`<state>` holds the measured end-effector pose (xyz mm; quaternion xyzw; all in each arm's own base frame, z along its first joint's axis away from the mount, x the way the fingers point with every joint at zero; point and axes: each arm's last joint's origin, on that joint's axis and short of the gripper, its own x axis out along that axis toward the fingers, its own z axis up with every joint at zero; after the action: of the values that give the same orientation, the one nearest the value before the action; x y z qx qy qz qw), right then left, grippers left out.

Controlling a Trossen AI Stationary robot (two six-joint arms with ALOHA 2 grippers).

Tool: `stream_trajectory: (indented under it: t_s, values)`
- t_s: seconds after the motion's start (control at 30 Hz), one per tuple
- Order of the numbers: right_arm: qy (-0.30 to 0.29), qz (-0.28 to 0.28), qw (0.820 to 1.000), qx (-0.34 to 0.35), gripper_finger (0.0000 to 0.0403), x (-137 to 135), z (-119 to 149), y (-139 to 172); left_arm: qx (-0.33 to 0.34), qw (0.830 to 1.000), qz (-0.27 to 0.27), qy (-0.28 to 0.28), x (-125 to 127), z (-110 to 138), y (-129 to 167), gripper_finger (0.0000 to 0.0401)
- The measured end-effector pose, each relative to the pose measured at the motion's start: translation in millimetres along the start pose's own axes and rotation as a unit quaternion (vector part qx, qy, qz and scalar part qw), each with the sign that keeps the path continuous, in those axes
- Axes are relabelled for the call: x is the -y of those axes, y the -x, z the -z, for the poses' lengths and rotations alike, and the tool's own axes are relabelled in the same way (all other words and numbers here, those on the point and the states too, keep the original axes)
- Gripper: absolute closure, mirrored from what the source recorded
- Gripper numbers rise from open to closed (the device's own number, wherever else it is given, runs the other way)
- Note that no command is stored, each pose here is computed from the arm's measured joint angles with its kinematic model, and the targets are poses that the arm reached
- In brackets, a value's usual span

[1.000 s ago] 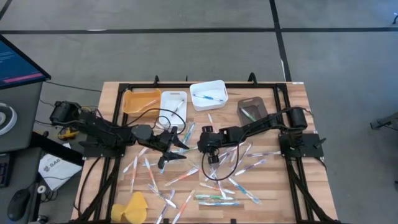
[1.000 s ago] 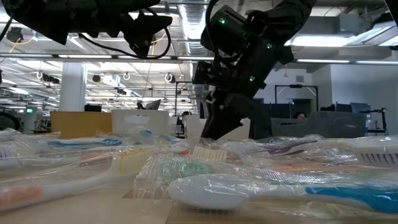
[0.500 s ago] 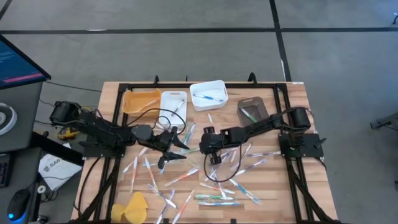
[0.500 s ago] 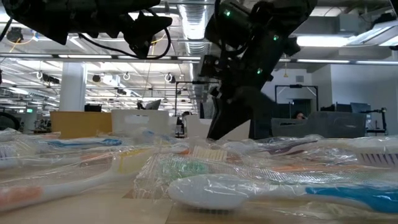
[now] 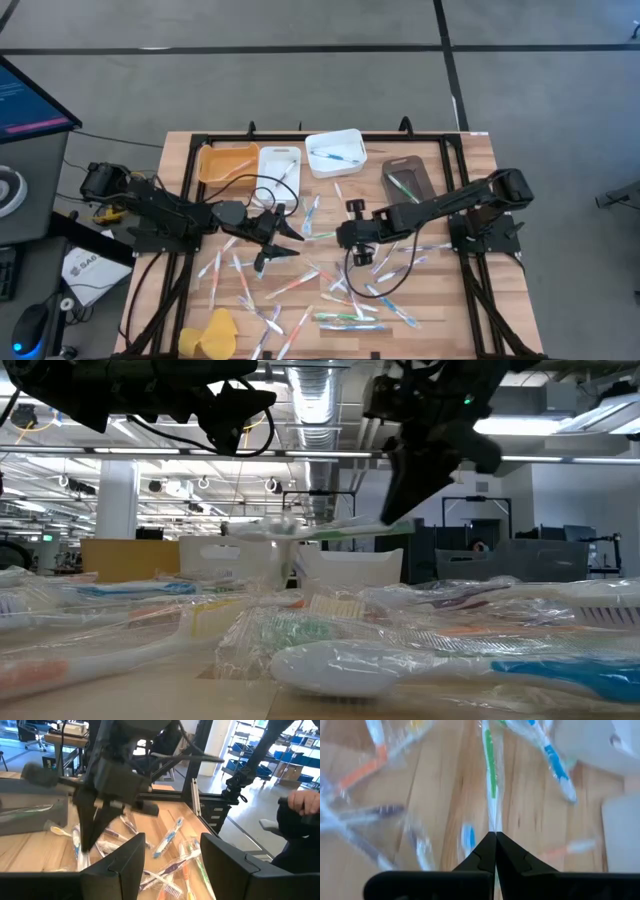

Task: Pick & Place Toothbrushes
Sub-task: Put the green toothbrush into the black bin

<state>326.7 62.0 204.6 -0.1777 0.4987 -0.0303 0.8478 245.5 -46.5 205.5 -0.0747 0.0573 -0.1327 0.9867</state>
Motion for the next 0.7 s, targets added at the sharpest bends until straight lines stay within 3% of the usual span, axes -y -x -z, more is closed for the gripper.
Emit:
stream_trajectory:
  t_s: [0.3,0.7]
  values:
    - [-0.048,0.07,0.994,-0.068,0.0403,-3.4,20.3,32.8,-0.002,1.0,0.0,0.0,-0.1,0.4,0.0,0.0215]
    - [-0.103,0.134,0.983,-0.069,0.0403,-8.3,34.1,67.3,-0.004,1.0,-0.001,0.0,-0.1,0.8,0.0,0.0215]
